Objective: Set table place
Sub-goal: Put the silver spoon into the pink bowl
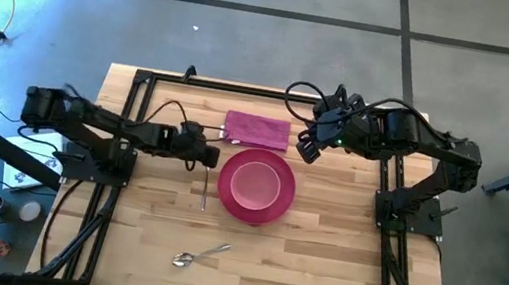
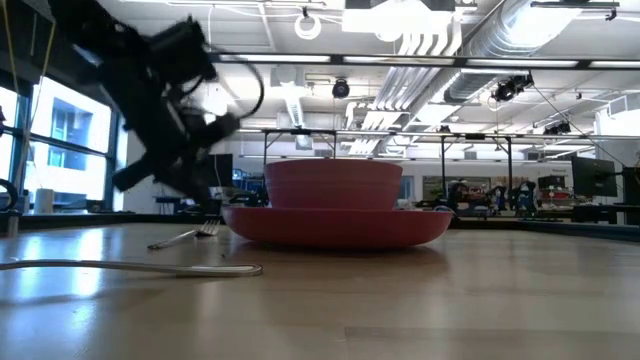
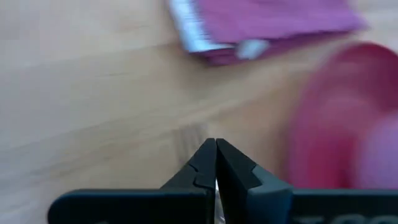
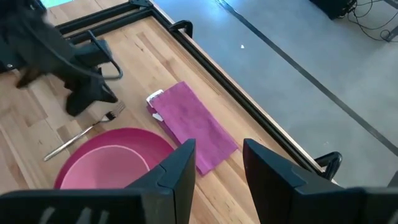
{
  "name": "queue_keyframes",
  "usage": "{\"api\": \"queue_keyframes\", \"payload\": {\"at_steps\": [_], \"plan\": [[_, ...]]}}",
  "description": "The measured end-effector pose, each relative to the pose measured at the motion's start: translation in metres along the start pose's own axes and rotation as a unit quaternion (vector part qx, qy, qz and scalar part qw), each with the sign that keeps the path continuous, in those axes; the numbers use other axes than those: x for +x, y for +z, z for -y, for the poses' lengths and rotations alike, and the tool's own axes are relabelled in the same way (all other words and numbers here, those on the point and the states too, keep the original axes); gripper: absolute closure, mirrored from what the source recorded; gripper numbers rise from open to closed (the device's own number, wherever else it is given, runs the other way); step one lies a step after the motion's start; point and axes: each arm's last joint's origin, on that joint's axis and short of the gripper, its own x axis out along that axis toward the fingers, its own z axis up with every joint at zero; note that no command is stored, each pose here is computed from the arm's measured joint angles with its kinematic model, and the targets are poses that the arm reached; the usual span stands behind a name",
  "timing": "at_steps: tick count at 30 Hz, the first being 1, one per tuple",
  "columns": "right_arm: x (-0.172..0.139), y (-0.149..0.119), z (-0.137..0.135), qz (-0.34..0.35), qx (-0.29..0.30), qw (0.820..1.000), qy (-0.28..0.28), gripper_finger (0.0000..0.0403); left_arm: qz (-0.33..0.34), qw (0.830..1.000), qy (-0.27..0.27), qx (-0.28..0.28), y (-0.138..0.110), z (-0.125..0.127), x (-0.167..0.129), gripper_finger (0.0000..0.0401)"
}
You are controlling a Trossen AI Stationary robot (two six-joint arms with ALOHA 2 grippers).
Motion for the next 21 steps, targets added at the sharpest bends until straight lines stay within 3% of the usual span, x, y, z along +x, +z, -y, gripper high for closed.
{"api": "queue_keyframes", "payload": {"at_steps": [5,10,13,17,21], "plan": [[0.000,-0.001,0.000,-0.005,-0.019,1.000,0.002,0.0277,-0.038,0.991,-0.051,0.115,0.002,0.044,-0.052,0.0401],[0.000,-0.001,0.001,-0.006,-0.038,0.999,0.003,0.0277,-0.066,0.966,-0.051,0.244,-0.020,0.087,-0.113,0.0401],[0.000,-0.001,0.001,-0.008,-0.051,0.999,0.006,0.0277,-0.106,0.953,-0.072,0.274,-0.033,0.104,-0.140,0.0397],[0.000,-0.001,0.000,-0.011,-0.070,0.997,0.011,0.0277,-0.163,0.938,-0.102,0.290,-0.050,0.125,-0.154,0.0368],[0.000,-0.002,0.000,-0.016,-0.092,0.995,0.022,0.0277,-0.209,0.919,-0.094,0.321,-0.075,0.139,-0.141,0.0311]]}}
